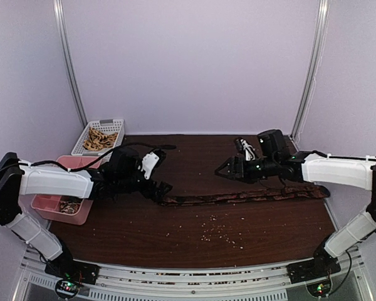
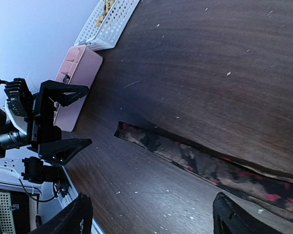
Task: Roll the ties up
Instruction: Adjust the tie at the center of the board, then roll the tie at the center of the board.
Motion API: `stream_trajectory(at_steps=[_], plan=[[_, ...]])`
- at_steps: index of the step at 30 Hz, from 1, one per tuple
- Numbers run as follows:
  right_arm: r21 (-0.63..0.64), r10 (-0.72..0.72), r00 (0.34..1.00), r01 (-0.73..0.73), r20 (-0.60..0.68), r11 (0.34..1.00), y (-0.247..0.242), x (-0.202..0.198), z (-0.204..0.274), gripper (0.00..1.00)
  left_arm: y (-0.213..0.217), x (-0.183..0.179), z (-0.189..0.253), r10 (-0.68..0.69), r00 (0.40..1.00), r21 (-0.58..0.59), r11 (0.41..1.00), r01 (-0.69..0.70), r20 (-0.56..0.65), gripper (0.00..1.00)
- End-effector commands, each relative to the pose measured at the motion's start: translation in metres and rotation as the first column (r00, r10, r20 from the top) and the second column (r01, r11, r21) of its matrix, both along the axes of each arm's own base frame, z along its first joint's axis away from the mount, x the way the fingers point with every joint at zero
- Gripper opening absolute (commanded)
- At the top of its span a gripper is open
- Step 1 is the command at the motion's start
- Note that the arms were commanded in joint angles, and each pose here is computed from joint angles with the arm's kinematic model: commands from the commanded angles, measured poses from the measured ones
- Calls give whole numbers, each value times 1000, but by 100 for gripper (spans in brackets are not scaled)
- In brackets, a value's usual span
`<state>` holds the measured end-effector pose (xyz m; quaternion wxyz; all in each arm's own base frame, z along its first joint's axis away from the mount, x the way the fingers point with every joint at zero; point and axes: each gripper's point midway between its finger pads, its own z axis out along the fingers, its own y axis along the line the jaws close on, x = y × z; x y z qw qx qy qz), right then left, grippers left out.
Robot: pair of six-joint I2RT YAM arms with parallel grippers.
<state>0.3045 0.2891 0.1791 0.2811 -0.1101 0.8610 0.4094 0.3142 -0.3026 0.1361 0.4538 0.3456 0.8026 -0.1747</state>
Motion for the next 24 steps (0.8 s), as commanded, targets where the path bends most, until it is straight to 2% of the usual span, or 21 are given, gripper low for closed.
stream_trajectory(at_steps=[1, 2, 4, 11, 16, 21, 24], plan=[[45, 92, 995, -91, -25, 995, 60, -2, -3, 84, 6, 7, 5, 53, 998, 15, 998, -53, 32, 98], [36, 111, 993, -110, -42, 993, 70, -4, -11, 83, 4, 3, 0, 21, 1000, 32, 999, -21, -11, 98], [33, 133, 989, -131, -65, 991, 86, -4, -20, 81, 0, -4, -2, -55, 997, -13, 998, 55, -51, 98], [30, 118, 980, -114, -163, 993, 103, 2, -58, 72, 4, -5, 1, -66, 998, -19, 998, 67, 4, 98], [24, 99, 970, -96, -223, 995, 104, 0, -87, 71, 8, 3, 17, -16, 998, -37, 999, 18, 54, 98], [-30, 39, 970, -47, -240, 998, 92, 10, -109, 71, 29, 20, 33, 171, 981, -103, 982, -161, 96, 98], [-63, 7, 968, -24, -250, 998, 82, 14, -121, 71, 33, 21, 33, 192, 976, -106, 978, -181, 101, 98]])
